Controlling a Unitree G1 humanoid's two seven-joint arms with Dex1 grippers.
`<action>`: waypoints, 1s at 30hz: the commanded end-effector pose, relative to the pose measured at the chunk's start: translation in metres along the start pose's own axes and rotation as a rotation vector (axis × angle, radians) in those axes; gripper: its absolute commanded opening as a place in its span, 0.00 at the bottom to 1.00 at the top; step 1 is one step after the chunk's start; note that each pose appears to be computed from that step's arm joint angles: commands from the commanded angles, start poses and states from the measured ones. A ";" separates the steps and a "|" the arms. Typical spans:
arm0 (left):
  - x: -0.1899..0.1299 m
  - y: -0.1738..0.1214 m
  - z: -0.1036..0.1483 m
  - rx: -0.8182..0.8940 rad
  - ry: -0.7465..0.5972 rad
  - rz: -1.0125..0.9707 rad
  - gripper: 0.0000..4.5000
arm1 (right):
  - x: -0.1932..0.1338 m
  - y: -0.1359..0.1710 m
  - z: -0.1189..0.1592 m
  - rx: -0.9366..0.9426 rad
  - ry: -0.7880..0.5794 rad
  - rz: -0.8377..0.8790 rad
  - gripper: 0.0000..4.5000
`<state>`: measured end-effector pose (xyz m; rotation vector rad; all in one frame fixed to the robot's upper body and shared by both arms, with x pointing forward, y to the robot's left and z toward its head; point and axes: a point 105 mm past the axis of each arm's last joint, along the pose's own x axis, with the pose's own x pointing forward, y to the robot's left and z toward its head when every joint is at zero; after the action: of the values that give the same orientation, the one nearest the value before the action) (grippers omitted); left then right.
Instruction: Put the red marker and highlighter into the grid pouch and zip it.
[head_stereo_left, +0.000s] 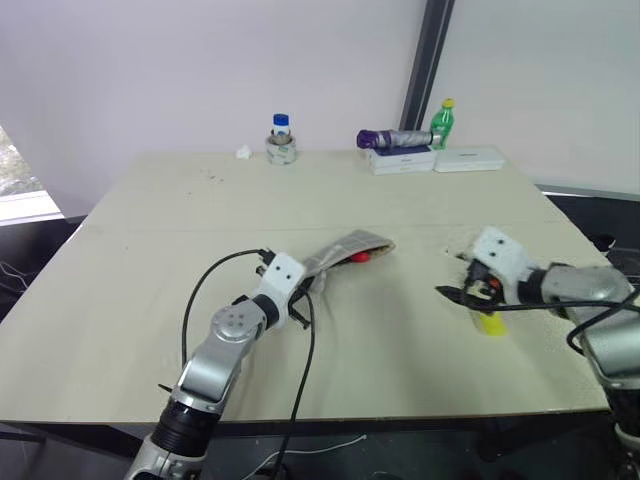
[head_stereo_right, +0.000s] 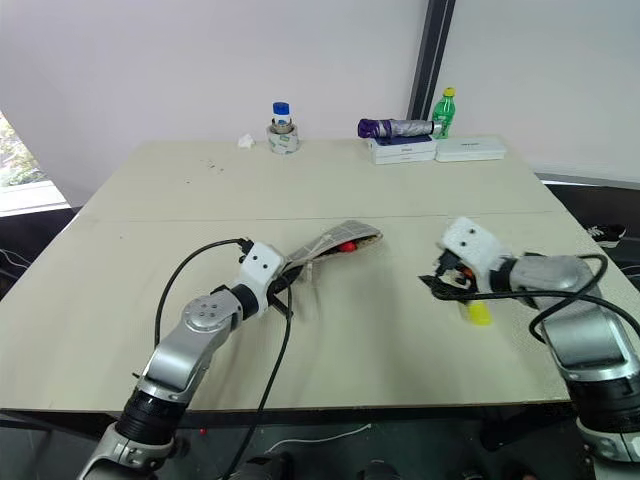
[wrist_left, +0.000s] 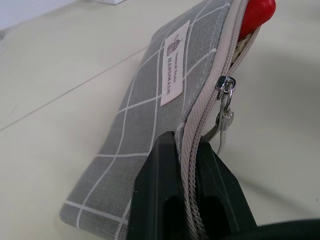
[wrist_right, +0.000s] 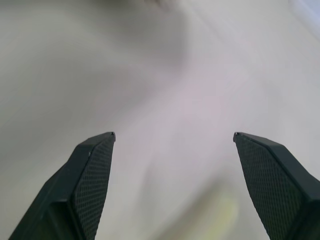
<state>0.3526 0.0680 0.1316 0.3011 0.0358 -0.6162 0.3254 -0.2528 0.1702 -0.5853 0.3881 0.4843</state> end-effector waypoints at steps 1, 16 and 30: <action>0.005 0.001 0.011 0.018 -0.035 0.007 0.00 | -0.007 -0.015 -0.027 0.152 0.048 -0.121 0.87; 0.012 0.003 0.017 0.032 -0.062 0.006 0.00 | -0.001 -0.017 -0.081 0.493 0.163 -0.234 0.36; 0.012 0.004 0.020 0.069 -0.078 0.002 0.00 | -0.008 0.035 0.057 -0.026 -0.183 0.117 0.20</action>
<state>0.3640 0.0621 0.1356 0.3268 0.0026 -0.6241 0.3167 -0.2093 0.1897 -0.5003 0.2877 0.5978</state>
